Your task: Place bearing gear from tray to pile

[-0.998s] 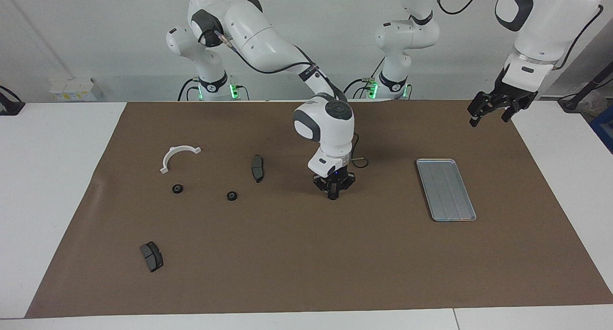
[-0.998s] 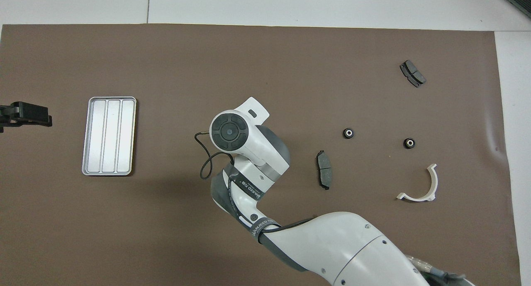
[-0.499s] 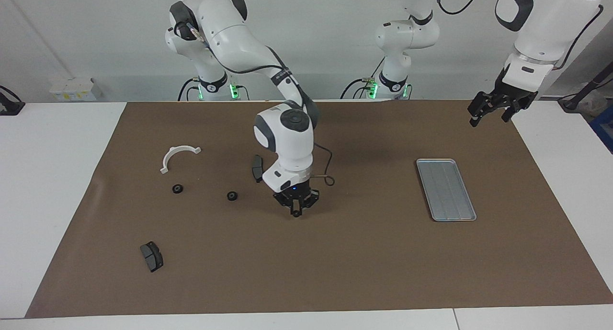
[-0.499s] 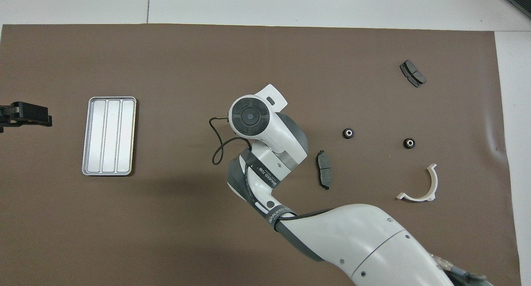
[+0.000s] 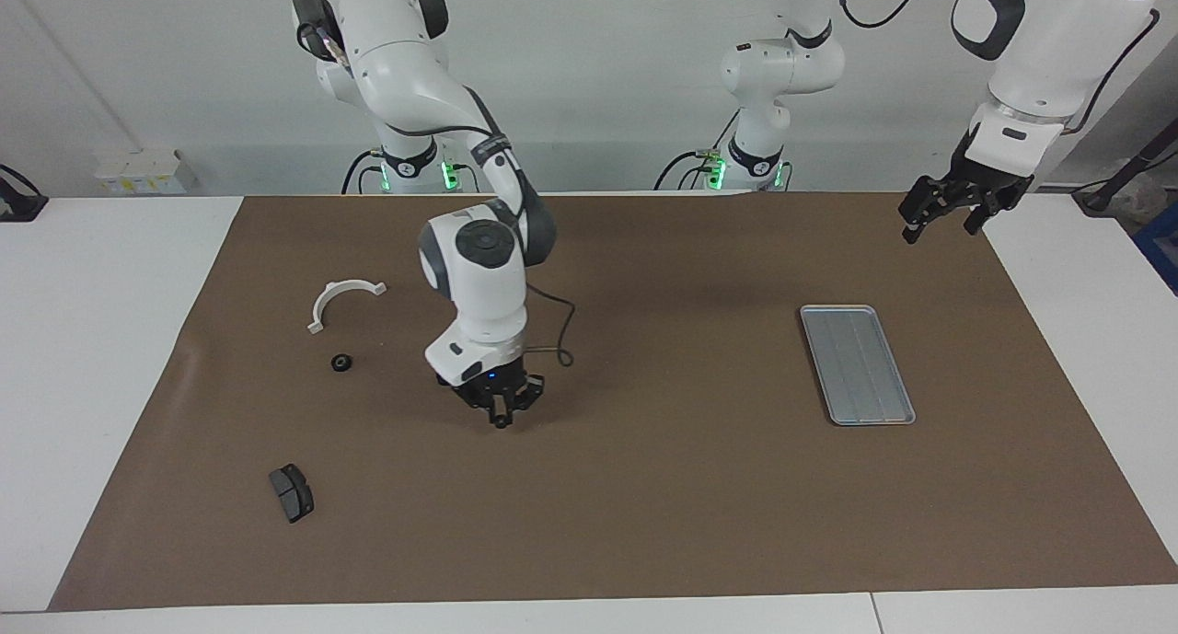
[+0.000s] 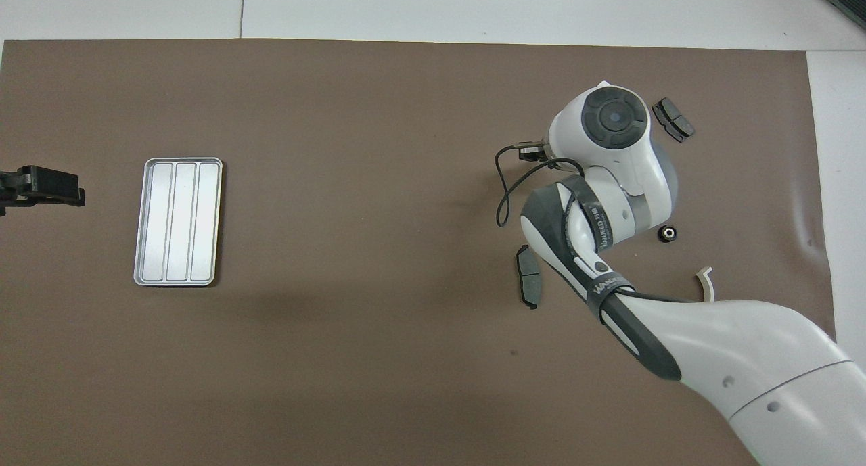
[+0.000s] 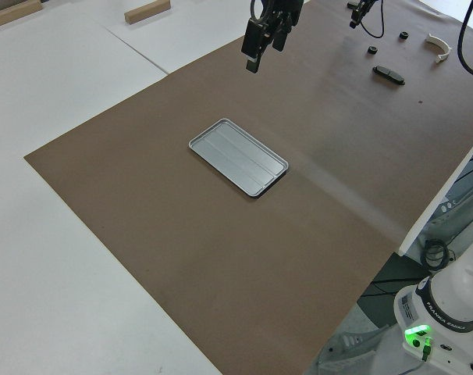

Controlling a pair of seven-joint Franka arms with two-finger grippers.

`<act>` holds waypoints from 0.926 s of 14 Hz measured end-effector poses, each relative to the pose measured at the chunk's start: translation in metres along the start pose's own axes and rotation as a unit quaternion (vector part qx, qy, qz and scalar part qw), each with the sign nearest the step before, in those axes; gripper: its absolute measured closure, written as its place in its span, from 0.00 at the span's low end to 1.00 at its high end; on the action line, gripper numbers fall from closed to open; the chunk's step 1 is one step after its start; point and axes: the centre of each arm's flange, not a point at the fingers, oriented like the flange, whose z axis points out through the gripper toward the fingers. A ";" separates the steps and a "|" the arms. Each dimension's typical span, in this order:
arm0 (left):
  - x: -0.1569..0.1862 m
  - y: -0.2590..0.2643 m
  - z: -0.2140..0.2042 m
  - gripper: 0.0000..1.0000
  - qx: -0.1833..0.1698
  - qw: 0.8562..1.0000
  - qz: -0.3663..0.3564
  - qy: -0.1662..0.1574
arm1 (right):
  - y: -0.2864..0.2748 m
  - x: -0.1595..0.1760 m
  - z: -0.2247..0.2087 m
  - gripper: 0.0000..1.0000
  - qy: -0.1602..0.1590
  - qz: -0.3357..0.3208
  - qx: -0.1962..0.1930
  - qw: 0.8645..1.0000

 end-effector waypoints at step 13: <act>0.000 0.001 0.000 0.00 0.000 1.000 0.001 0.000 | 0.070 -0.004 -0.131 0.00 0.037 0.069 0.029 0.997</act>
